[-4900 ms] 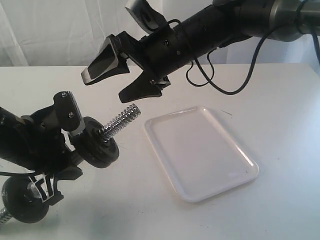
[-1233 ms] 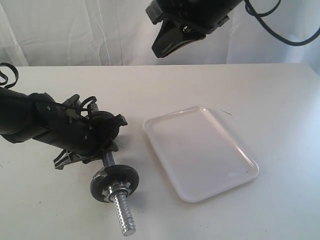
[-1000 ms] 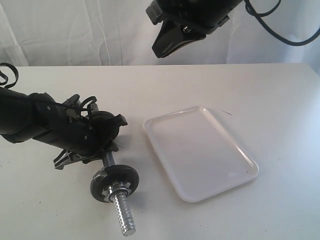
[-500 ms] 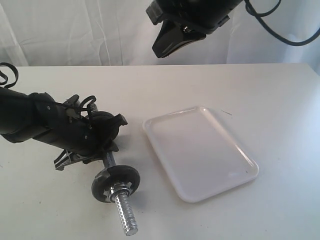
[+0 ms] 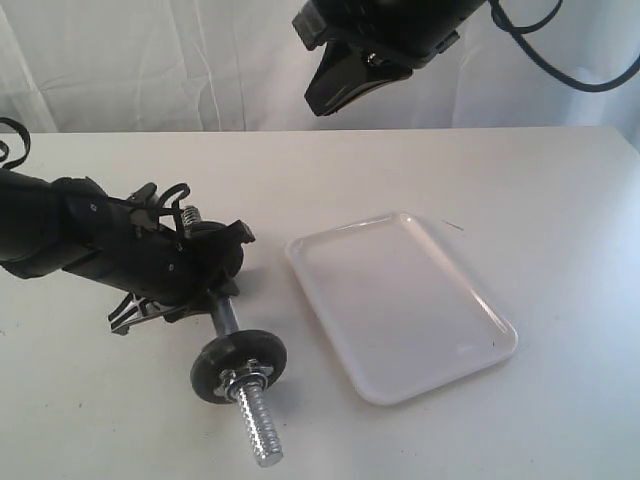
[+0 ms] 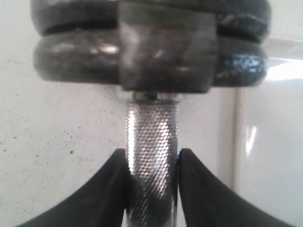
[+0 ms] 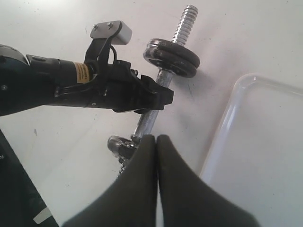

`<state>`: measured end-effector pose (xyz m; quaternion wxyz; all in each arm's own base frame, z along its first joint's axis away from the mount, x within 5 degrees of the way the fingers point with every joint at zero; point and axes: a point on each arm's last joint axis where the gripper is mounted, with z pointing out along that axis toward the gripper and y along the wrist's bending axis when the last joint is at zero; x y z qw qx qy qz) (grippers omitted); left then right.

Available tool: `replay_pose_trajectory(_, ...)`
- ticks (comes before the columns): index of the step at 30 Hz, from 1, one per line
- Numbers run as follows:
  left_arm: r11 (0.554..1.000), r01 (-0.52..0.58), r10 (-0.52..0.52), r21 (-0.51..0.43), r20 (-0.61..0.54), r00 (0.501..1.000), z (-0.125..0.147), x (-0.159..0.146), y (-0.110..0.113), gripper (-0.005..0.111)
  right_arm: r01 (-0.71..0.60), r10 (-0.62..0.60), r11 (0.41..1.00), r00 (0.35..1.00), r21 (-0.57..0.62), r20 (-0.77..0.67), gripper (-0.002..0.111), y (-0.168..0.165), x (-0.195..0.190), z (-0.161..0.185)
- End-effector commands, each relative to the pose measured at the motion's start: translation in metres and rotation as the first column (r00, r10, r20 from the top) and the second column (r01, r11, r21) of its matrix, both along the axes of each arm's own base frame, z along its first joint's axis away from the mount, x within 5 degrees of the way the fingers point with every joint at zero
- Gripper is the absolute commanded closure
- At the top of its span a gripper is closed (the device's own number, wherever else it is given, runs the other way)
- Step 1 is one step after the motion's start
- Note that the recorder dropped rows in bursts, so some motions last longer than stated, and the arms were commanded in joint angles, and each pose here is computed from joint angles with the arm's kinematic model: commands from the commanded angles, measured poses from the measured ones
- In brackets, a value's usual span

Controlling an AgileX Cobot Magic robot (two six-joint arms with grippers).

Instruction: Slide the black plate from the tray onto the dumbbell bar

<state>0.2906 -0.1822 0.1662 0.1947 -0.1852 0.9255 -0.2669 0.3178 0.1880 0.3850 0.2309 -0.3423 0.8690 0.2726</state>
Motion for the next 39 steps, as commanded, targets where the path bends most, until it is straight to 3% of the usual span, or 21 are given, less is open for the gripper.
replay_pose_trajectory(1, 0.998, -0.037, 0.041, -0.053, 0.076, 0.996, 0.022, 0.007, -0.002, 0.063, 0.005, -0.005, 1.0, 1.0, 0.001, 0.019, 0.108, -0.003, -0.001, 0.005)
replay_pose_trajectory(11, 0.998, -0.026, 0.029, -0.053, 0.057, 0.998, 0.021, 0.005, -0.003, 0.062, 0.005, -0.005, 1.0, 1.0, 0.001, 0.019, 0.108, -0.003, -0.001, 0.005)
replay_pose_trajectory(14, 0.998, -0.026, 0.029, -0.053, 0.057, 0.998, 0.021, 0.005, -0.003, 0.075, 0.005, -0.005, 1.0, 1.0, 0.001, 0.019, 0.108, -0.003, -0.001, 0.005)
replay_pose_trajectory(17, 0.998, -0.026, 0.029, -0.053, 0.057, 0.998, 0.021, 0.005, -0.003, 0.103, 0.005, -0.005, 1.0, 1.0, 0.001, 0.019, 0.108, -0.003, -0.001, 0.005)
replay_pose_trajectory(18, 0.998, -0.029, 0.032, -0.053, 0.062, 0.998, 0.021, 0.006, -0.002, 0.106, 0.005, -0.005, 1.0, 1.0, 0.001, 0.019, 0.108, -0.003, -0.001, 0.005)
replay_pose_trajectory(26, 0.998, 0.062, -0.064, 0.02, 0.124, 0.99, 0.021, 0.006, -0.002, 0.107, -0.001, 0.001, 1.0, 1.0, -0.001, 0.024, 0.108, -0.003, -0.001, 0.005)
replay_pose_trajectory(30, 0.94, 0.261, -0.314, 0.222, 0.258, 0.914, 0.03, 0.006, 0.0, 0.107, -0.031, 0.033, 0.999, 0.997, -0.031, 0.063, 0.108, -0.005, -0.001, 0.005)
replay_pose_trajectory(32, 0.919, 0.292, -0.366, 0.264, 0.304, 0.88, 0.04, 0.004, 0.001, 0.107, -0.024, 0.029, 0.998, 0.996, -0.065, 0.078, 0.108, -0.008, 0.0, 0.004)
replay_pose_trajectory(35, 0.899, 0.282, -0.411, 0.334, 0.425, 0.807, 0.066, 0.001, 0.007, 0.107, -0.004, 0.013, 0.994, 0.997, -0.105, 0.076, 0.108, -0.011, 0.001, -0.001)
replay_pose_trajectory(39, 0.888, 0.241, -0.436, 0.393, 0.549, 0.713, 0.101, -0.011, 0.017, 0.107, 0.062, -0.05, 0.996, 0.985, -0.07, 0.164, 0.108, -0.014, 0.002, -0.006)
